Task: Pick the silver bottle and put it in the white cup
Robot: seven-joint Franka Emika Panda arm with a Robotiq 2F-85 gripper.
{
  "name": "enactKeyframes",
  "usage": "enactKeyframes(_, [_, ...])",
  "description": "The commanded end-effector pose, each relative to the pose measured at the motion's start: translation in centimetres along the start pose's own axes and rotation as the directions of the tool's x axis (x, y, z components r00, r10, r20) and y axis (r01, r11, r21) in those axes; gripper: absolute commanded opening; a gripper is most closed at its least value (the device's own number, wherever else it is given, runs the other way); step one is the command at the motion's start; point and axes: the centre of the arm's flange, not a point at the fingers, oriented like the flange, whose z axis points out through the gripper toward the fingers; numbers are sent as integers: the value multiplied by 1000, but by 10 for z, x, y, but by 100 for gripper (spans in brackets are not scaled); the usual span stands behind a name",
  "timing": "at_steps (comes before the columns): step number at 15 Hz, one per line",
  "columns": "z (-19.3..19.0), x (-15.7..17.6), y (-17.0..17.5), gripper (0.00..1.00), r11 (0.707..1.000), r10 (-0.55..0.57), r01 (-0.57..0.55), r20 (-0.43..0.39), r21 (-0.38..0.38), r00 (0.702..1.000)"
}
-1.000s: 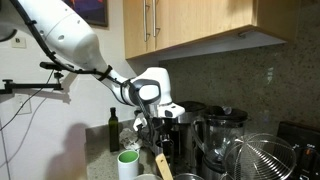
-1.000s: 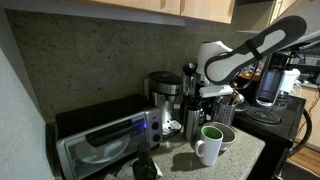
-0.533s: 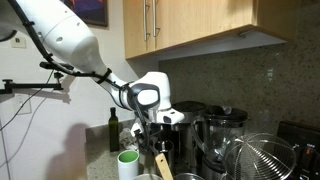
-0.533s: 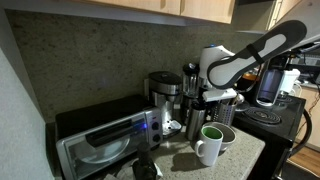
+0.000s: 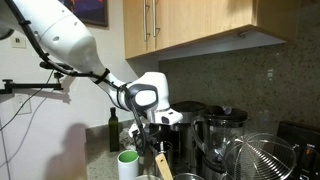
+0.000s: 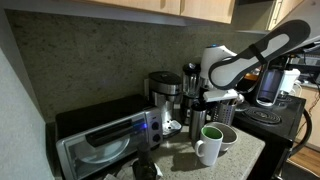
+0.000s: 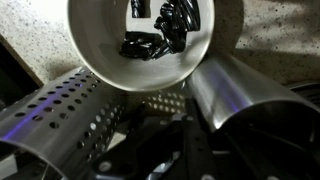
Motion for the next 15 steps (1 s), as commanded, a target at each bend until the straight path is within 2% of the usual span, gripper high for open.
enactKeyframes(1, [-18,-15,4,3,998,45,-43,-48,38,998])
enactKeyframes(8, [-90,-8,5,2,984,111,-83,-176,158,978])
enactKeyframes(10, [-112,-12,9,2,985,100,-70,-193,155,976])
enactKeyframes(15, [-154,-30,15,2,984,37,-6,-174,177,984])
